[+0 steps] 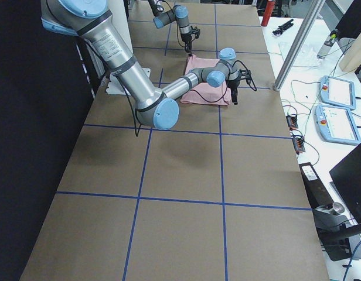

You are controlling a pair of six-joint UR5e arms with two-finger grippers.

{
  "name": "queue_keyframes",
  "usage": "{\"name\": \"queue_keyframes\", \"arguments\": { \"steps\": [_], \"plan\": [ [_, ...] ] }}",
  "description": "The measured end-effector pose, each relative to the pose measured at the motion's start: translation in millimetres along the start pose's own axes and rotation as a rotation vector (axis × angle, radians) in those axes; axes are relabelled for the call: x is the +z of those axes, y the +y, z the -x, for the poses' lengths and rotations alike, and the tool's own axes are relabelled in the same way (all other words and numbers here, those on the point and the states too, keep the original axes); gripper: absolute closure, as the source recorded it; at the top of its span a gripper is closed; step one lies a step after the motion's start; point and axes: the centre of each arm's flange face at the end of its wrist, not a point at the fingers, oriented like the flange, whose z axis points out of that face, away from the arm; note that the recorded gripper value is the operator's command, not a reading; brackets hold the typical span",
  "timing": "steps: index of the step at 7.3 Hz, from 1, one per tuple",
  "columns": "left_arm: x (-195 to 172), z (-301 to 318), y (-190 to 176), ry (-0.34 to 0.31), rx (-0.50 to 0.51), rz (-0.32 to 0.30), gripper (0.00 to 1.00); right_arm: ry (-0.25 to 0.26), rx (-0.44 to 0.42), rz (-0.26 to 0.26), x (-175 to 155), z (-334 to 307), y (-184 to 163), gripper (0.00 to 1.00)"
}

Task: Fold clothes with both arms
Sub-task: 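Grasp the shirt edge with the left gripper and drag it farther from the robot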

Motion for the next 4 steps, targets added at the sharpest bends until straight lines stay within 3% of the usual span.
{"name": "queue_keyframes", "arguments": {
  "steps": [2,4],
  "plan": [
    [27,61,-102,-0.12,0.09,-0.074,1.0,0.001,0.001,0.001,1,-1,1,0.0],
    [61,100,-222,-0.197,0.112,-0.143,1.0,0.003,0.002,0.002,2,-3,1,0.0]
  ]
}}
